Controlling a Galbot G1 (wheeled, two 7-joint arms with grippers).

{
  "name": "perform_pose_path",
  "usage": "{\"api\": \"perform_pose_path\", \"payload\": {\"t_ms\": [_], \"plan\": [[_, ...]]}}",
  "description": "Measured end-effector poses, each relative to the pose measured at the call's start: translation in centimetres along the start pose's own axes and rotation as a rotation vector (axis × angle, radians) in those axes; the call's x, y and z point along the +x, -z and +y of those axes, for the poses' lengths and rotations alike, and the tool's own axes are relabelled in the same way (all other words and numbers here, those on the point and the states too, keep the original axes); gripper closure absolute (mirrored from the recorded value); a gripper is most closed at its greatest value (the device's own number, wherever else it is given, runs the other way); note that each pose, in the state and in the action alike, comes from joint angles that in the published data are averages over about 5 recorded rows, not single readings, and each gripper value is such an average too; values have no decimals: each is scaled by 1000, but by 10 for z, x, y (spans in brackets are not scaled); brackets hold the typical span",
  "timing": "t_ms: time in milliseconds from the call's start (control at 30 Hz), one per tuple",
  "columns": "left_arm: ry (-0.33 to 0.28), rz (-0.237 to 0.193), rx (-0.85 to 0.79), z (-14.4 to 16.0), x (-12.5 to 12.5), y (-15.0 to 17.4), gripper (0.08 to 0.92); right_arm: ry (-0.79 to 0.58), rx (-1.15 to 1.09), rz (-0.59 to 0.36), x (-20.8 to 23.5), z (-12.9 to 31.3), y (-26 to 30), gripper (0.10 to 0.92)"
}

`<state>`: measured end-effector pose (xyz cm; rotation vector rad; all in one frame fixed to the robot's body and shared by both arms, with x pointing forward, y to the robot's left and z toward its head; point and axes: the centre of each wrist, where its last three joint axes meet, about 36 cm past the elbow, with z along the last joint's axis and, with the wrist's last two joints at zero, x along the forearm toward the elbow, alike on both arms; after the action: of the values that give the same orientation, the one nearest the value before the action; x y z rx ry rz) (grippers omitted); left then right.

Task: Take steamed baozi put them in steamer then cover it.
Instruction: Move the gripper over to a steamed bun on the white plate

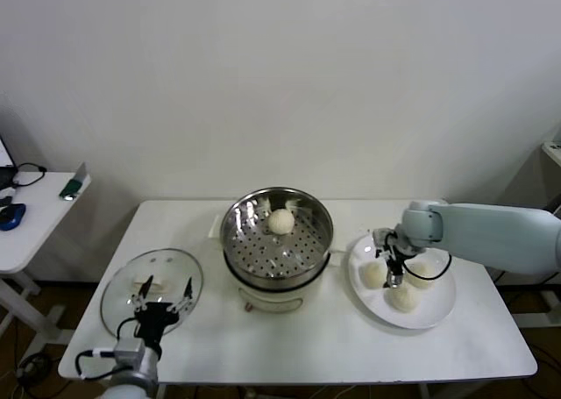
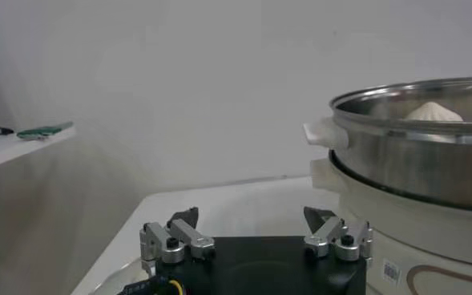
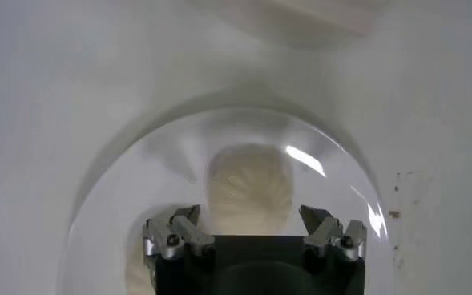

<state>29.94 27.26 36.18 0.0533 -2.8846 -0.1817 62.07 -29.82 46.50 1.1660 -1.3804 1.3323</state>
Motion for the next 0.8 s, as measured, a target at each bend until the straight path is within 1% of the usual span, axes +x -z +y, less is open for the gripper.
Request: {"api": "perform_pose_path", "payload": {"t_ms": [233,500,800], "plan": [[-4,2,-1,-1,-1,0,177,13,-27,-4,-9,-1,-1,207],[-6,3,-1,-2,-1,1,177,26,-43,-15,-13,-5,0,325],[-2,-2,-1,-1,-1,2,177,41,-49,-25,-6,-7,-2,399]]}}
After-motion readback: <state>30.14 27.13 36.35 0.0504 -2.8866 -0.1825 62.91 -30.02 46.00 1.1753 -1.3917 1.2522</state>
